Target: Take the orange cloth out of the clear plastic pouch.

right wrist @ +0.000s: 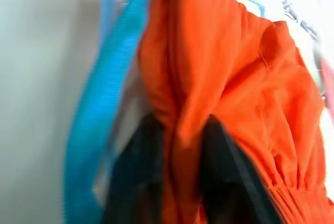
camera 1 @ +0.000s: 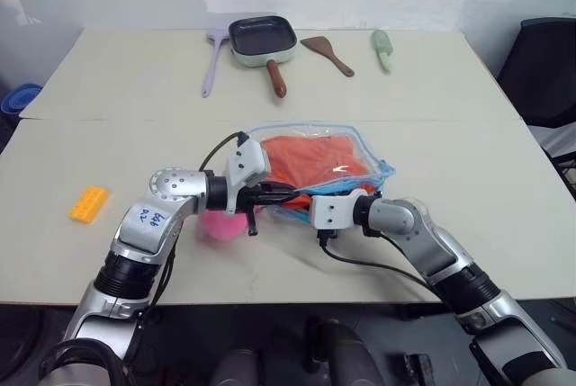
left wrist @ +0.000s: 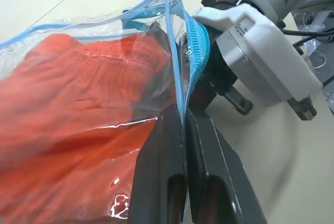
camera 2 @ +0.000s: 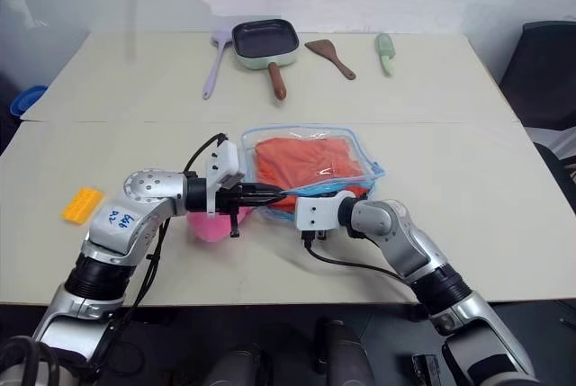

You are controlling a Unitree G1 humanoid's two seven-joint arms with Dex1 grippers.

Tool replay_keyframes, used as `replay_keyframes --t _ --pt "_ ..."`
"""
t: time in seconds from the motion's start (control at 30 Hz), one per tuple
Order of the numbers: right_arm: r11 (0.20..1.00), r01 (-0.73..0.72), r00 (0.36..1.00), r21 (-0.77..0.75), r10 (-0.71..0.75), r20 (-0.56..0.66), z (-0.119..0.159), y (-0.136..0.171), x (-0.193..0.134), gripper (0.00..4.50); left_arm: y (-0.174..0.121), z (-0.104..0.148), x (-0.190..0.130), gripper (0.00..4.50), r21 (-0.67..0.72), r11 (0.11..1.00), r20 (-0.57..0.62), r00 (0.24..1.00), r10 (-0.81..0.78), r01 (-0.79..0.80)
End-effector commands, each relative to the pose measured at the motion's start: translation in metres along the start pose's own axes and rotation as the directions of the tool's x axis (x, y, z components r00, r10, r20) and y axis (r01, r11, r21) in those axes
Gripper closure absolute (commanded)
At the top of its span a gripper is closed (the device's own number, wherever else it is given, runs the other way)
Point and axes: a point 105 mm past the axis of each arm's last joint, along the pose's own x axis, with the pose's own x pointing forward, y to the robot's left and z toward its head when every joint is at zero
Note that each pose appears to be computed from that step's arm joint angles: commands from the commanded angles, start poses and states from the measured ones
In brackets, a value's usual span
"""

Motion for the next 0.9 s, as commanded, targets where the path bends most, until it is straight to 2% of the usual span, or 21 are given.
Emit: replay_keyframes --t 0.03,0.2,0.37,0.47,0.57,0.7,0.8,0.9 --pt "0.993 -0.114 0.991 -0.018 0.112 -0.071 -0.019 0.024 -0.009 4.46 0.007 0.015 0.000 4.44 0.037 0.999 0.045 0.999 0.021 -0.023" --pt "0.967 -0.191 0.981 -0.168 0.184 -0.056 -0.010 0.038 -0.019 4.46 0.014 0.015 0.010 4.44 0.044 0.998 0.042 0.998 0.046 -0.048" --pt "0.942 -0.250 0.968 -0.223 0.237 -0.083 -0.012 0.047 -0.025 4.46 0.021 0.026 0.020 4.44 0.011 0.998 0.098 0.994 0.053 -0.055" --pt "0.925 -0.242 0.970 -0.292 0.230 -0.075 -0.008 0.047 -0.027 4.46 0.019 0.018 0.026 4.44 0.068 0.997 0.046 0.998 0.043 -0.046" --pt "0.905 -0.219 0.975 -0.364 0.214 -0.054 -0.003 0.043 -0.034 4.46 0.028 0.004 0.028 4.44 0.114 0.989 -0.021 0.995 0.098 -0.095" --pt "0.894 -0.211 0.973 -0.395 0.231 0.003 0.010 0.041 -0.070 4.46 0.039 -0.016 0.027 4.44 0.279 0.953 -0.131 0.978 0.161 -0.119" --pt "0.866 -0.264 0.953 -0.424 0.302 0.025 0.018 0.050 -0.099 4.46 0.049 -0.026 0.025 4.44 0.312 0.938 -0.162 0.964 0.209 -0.151" --pt "0.829 -0.372 0.916 -0.418 0.402 -0.018 0.014 0.068 -0.133 4.46 0.063 -0.031 0.023 4.44 0.331 0.920 -0.172 0.946 0.276 -0.209"
